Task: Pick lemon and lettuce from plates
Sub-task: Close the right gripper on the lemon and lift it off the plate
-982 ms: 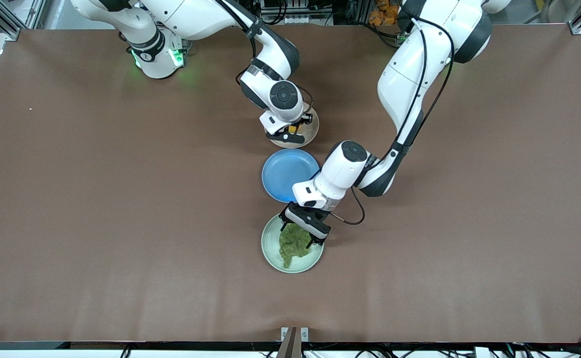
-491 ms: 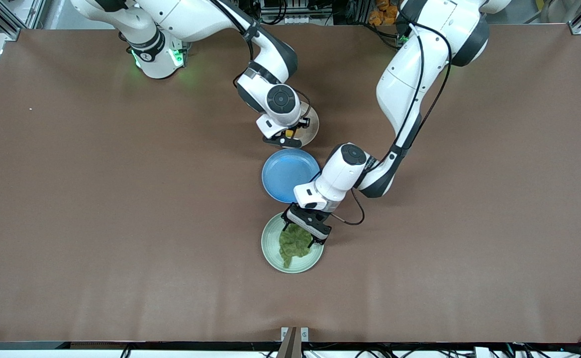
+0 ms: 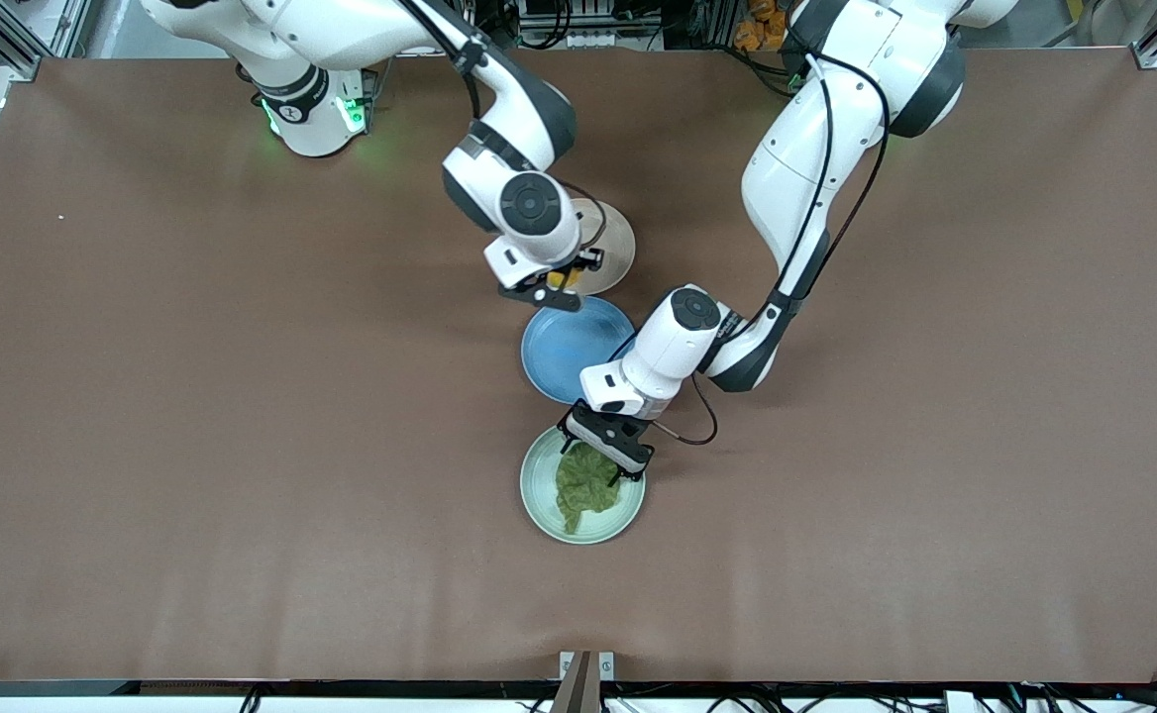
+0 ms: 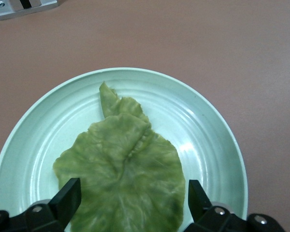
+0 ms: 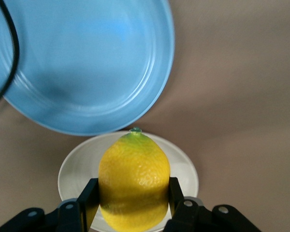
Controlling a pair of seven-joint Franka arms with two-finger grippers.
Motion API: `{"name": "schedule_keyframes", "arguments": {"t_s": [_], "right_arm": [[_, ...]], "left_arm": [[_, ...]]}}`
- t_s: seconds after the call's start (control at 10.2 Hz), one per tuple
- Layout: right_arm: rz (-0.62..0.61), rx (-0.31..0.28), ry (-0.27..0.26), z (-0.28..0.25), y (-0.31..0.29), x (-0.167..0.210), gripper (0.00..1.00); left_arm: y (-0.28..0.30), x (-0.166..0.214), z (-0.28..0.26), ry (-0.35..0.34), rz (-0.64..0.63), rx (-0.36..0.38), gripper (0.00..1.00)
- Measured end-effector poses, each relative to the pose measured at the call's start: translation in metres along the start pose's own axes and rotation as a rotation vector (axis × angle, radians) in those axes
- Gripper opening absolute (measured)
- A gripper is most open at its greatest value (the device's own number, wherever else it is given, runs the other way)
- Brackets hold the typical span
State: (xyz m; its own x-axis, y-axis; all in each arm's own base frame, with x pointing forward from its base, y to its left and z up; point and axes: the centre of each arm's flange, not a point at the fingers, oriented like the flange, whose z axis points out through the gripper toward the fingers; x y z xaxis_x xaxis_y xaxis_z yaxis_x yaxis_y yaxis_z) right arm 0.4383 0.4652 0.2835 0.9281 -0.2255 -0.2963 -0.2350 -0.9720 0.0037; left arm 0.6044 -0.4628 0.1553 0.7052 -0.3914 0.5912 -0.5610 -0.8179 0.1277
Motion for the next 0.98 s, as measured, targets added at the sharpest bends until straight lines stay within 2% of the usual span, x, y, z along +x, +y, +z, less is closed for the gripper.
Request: {"name": "schedule_keyframes", "arguments": {"t_s": [0.39, 0.49, 0.59, 0.69, 0.79, 0.88, 0.98], "right_arm": [[-0.010, 0.022, 0.014, -0.076, 0.062, 0.064, 0.62], [-0.010, 0.040, 0.021, -0.091, 0.082, 0.086, 0.62], [-0.011, 0.053, 0.025, -0.104, 0.103, 0.107, 0.62], [-0.012, 0.064, 0.027, -0.115, 0.123, 0.125, 0.62], [-0.017, 0.074, 0.030, -0.124, 0.143, 0.141, 0.62], [-0.034, 0.085, 0.033, -0.131, 0.167, 0.159, 0.62], [-0.054, 0.097, 0.038, -0.136, 0.194, 0.178, 0.62]], "left_arm": [[-0.005, -0.001, 0.001, -0.002, 0.015, 0.017, 0.88], [-0.005, -0.002, 0.002, -0.003, 0.023, 0.023, 0.74], [-0.005, -0.002, 0.002, -0.002, 0.031, 0.028, 0.65], [-0.005, -0.002, 0.002, -0.001, 0.036, 0.032, 0.64], [-0.005, -0.001, 0.002, 0.000, 0.045, 0.037, 0.53], [-0.005, -0.001, 0.002, 0.000, 0.051, 0.040, 0.51], [-0.007, -0.001, 0.002, 0.001, 0.056, 0.045, 0.39]]}}
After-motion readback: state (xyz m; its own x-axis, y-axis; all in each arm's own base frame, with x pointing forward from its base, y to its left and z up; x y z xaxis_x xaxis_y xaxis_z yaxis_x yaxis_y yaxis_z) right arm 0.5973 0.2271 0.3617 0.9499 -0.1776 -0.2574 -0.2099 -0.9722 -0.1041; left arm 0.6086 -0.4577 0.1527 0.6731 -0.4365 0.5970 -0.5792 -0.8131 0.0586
